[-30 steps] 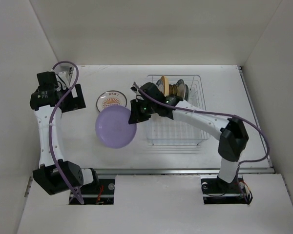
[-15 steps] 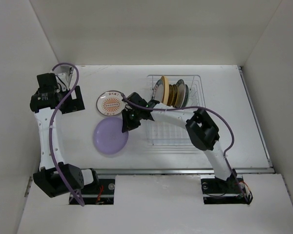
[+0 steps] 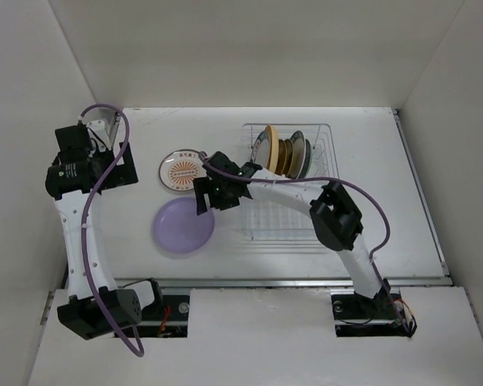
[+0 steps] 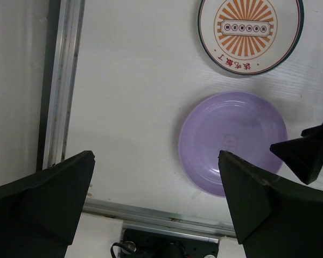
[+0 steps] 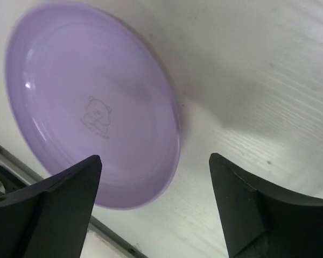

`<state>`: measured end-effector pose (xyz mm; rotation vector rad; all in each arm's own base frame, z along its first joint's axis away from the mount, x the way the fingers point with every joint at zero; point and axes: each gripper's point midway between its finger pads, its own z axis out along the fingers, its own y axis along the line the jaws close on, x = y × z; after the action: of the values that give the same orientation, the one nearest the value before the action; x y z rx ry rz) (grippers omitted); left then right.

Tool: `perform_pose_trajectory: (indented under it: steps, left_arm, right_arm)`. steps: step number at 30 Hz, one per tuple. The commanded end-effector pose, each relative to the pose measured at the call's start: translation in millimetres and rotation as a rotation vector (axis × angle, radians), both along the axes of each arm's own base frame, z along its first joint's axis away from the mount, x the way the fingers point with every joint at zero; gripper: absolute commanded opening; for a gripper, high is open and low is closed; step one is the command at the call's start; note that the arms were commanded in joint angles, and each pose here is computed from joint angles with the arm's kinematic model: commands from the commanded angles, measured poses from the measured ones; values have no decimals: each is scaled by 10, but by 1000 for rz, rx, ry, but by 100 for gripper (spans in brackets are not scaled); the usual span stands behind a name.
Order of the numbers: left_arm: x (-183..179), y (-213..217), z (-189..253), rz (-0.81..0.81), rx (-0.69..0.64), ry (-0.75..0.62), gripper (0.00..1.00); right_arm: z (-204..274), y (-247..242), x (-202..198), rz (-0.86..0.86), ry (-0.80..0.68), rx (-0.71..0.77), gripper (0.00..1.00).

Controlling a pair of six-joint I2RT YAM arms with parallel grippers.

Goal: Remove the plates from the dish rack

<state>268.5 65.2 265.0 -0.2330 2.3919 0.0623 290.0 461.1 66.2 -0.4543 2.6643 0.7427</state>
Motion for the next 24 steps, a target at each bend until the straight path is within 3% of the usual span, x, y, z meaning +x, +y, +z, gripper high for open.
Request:
perform_pose_trajectory:
  steps: [1, 5, 8, 12, 14, 19, 20, 23, 24]
  left_arm:
    - [-35, 20, 96, 0, 27, -41, 100]
    - [-47, 16, 55, 0, 26, -39, 100]
    - [-66, -31, 13, -15, 7, -34, 100]
    - [-65, -74, -18, -41, -6, -30, 100]
    - [-83, -79, -31, -41, -9, -21, 100]
    - [-115, -122, -109, -53, -31, 2, 100]
    - [-115, -122, -109, -53, -31, 3, 100]
    - [-115, -122, -109, -53, -31, 3, 100]
    - [-134, -127, -121, -53, -34, 11, 100]
  right_arm:
    - [1176, -93, 222, -89, -250, 62, 88]
    - [1944, -416, 353, -205, -408, 70, 100]
    - [2589, -814, 410, -333, -550, 87, 100]
    - [2900, -1674, 620, -573, -639, 5, 100]
    - [2830, -2188, 809, -709, -638, -72, 100]
    - [2576, -2896, 1025, -852, -583, -134, 71]
    - [2482, -2950, 1066, -857, -562, -149, 58]
    - [2135, -3123, 1231, -888, -491, -190, 38]
    - [2053, -3192, 1280, -901, -475, -198, 38]
